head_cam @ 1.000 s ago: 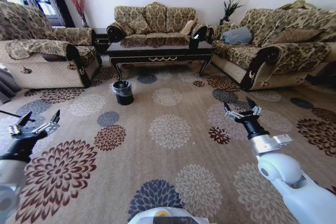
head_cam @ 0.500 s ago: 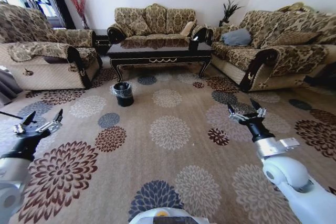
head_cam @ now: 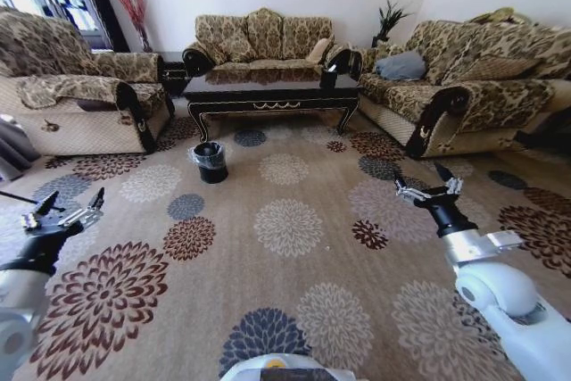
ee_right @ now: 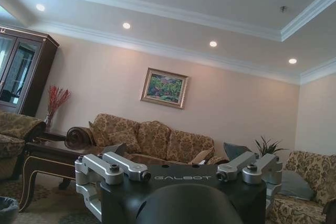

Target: Move to the front of the table and pick up the trash from the floor, then place it into the trash bin.

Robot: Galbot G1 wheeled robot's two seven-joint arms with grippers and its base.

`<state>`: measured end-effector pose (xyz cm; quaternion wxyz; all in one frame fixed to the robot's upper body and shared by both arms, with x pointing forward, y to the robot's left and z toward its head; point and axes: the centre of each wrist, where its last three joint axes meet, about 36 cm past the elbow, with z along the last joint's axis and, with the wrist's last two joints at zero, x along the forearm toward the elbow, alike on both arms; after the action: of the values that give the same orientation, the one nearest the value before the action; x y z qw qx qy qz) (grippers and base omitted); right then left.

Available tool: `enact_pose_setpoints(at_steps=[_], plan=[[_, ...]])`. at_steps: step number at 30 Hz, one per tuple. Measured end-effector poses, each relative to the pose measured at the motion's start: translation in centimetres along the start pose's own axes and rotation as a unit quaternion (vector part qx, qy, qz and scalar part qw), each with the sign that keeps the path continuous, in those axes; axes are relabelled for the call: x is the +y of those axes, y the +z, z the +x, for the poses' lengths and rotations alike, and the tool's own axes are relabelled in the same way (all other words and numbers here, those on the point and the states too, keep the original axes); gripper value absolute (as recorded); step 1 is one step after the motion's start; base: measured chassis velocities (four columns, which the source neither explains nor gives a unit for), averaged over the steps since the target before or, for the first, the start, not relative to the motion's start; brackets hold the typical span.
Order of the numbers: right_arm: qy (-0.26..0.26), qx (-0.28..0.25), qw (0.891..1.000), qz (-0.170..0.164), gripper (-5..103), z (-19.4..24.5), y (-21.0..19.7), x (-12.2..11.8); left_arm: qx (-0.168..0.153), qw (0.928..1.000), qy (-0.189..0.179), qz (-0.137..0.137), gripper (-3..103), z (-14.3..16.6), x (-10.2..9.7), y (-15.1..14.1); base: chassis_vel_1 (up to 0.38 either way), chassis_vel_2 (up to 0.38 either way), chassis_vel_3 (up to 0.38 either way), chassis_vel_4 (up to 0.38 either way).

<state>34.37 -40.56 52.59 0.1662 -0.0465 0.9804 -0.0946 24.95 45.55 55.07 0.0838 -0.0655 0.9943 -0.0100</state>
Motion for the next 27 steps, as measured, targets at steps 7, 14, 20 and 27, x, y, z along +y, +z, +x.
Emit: enact_pose_setpoints(at_steps=[7, 14, 20, 27], plan=[[0.011, -0.005, 1.0, -0.015, 100, -0.1, 0.4, 0.1, 0.01, 0.9999, -0.009, 0.001, 100, 0.7, 0.0, 0.3, 0.0, 0.0, 0.0, 0.0], [0.05, -0.003, 0.999, -0.007, 100, -0.2, 1.2, -0.8, 0.016, 0.9997, -0.017, 0.002, 100, 0.8, 0.2, 0.8, 0.0, 0.0, 0.0, 0.0], [0.108, -0.002, 0.994, 0.004, 100, 0.3, 1.1, -1.7, 0.018, 0.9993, -0.032, 0.006, 100, 0.2, 0.7, 0.9, 0.0, 0.0, 0.0, 0.0], [0.149, 0.0, 0.988, 0.036, 100, 1.3, 0.5, -3.0, 0.006, 0.9997, -0.025, 0.005, 100, -0.3, 0.1, -0.1, 0.0, 0.0, 0.0, 0.0]])
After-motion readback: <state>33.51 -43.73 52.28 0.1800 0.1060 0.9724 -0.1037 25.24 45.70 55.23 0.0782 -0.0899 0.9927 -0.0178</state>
